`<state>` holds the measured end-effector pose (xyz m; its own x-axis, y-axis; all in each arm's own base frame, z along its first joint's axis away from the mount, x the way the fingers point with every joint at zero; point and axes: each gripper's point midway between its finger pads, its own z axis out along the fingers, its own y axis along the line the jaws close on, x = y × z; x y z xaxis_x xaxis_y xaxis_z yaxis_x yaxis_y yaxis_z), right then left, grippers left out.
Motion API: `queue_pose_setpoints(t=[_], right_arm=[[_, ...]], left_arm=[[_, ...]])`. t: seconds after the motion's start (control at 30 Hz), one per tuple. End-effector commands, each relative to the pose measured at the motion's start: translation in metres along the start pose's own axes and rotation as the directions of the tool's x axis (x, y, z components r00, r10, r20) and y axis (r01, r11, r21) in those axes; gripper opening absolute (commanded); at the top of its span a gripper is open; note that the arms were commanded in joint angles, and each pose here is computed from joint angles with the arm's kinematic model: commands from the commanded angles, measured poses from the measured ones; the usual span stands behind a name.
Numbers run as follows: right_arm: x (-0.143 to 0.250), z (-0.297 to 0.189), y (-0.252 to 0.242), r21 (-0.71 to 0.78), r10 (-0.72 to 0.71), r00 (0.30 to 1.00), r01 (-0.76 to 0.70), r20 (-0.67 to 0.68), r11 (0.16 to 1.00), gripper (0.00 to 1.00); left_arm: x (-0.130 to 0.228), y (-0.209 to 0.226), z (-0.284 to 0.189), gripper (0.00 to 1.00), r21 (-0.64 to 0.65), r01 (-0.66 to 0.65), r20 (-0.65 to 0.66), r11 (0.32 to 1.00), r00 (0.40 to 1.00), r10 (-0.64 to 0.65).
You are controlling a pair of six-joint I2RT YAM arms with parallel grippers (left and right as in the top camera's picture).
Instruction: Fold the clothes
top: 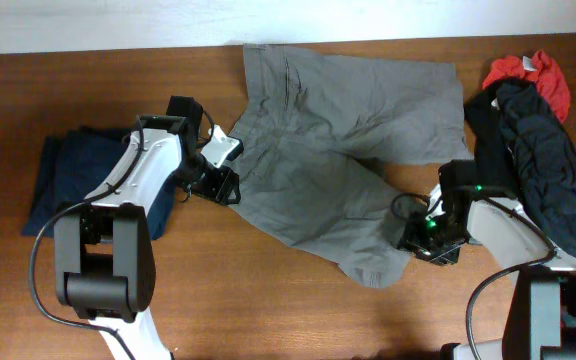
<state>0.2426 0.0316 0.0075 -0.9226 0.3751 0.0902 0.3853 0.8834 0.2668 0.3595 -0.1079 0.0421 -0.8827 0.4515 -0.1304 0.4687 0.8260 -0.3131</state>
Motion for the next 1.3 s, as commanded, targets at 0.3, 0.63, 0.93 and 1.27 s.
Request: queue_pose_setpoints(t=[0.3,0.63,0.93,1.27], right_arm=[[-0.036,-0.090,0.026,0.039,-0.138,0.978,0.133,0.155,0.990,0.04],[-0.050,-0.144,0.040,0.057,-0.176,0.960,0.167,0.218,0.984,0.04],[-0.036,-0.136,0.026,0.093,-0.165,0.977,0.154,0.134,0.984,0.11],[-0.011,-0.060,-0.004,-0.044,0.035,0.998,-0.037,-0.043,0.998,0.59]], left_arm=[[0.001,-0.001,-0.002,0.60,-0.002,0.002,-0.002,1.000,1.000,-0.002],[0.001,-0.001,-0.002,0.59,-0.002,0.002,-0.002,1.000,1.000,-0.002],[0.002,-0.001,-0.002,0.59,-0.002,0.002,-0.003,1.000,1.000,-0.002],[0.000,-0.001,-0.002,0.59,-0.004,0.000,0.003,1.000,1.000,0.000]])
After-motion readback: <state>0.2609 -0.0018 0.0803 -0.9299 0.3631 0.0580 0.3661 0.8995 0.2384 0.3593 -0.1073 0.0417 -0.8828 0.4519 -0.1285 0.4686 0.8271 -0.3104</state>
